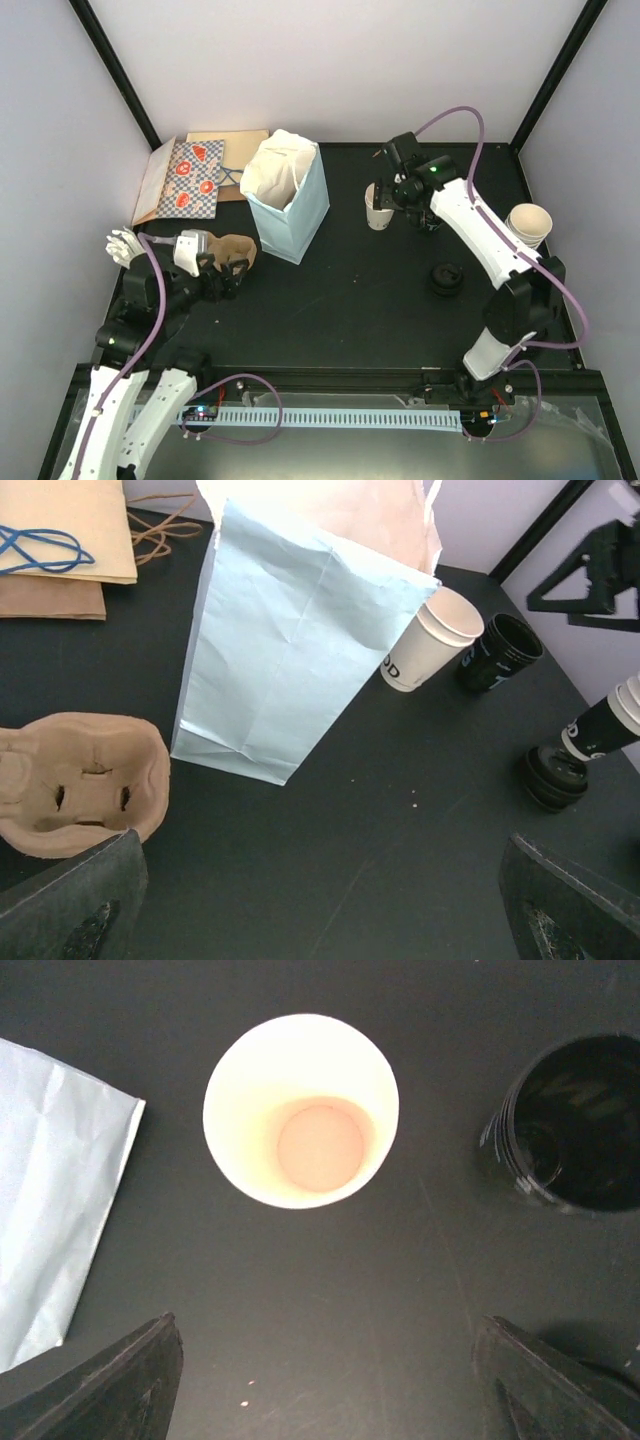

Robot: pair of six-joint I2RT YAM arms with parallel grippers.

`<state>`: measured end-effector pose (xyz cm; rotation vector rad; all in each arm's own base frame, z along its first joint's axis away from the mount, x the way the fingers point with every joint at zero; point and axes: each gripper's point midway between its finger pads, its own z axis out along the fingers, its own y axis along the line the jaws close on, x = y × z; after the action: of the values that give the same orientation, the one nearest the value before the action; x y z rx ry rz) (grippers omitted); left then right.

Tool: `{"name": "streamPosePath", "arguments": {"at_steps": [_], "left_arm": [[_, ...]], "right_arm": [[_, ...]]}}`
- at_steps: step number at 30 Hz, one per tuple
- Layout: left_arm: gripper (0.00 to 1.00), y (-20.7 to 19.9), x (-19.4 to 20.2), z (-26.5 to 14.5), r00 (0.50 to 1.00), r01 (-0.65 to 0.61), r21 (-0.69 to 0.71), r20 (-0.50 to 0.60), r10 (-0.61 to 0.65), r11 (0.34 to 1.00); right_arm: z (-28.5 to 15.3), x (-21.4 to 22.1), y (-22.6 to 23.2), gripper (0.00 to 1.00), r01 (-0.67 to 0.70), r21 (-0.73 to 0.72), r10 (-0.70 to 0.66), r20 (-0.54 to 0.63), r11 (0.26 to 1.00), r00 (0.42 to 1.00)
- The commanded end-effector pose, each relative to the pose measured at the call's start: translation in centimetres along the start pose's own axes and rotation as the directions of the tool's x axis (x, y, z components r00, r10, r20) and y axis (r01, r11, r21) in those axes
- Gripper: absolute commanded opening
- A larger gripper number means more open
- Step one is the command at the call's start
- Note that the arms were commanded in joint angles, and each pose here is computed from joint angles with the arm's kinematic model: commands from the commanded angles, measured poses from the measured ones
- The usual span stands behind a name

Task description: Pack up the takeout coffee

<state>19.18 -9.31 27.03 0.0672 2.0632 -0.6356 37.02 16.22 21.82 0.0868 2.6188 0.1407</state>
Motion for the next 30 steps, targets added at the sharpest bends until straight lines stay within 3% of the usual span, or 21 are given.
{"name": "streamPosePath", "arguments": {"at_steps": [1,15,30], "left_arm": [[0.99,-1.9,-1.0,-0.6,0.998,-0.033,0.103,0.057,0.027,0.994],[0.99,-3.8,-0.4,-1.3,0.996,-0.065,0.215,0.076,0.05,0.975],[0.99,-2.5,-0.2,-0.5,0.998,-0.006,0.16,0.067,-0.005,0.987]], "right_arm": [[0.5,-1.6,-0.9,0.79,-0.026,0.073,0.026,0.007,0.997,1.0],[5.0,-3.3,-2.6,0.69,-0.055,0.11,0.058,-0.026,0.992,0.998],[7.9,-3.7,-2.4,0.66,-0.028,0.086,0.034,-0.064,0.996,0.997]]}}
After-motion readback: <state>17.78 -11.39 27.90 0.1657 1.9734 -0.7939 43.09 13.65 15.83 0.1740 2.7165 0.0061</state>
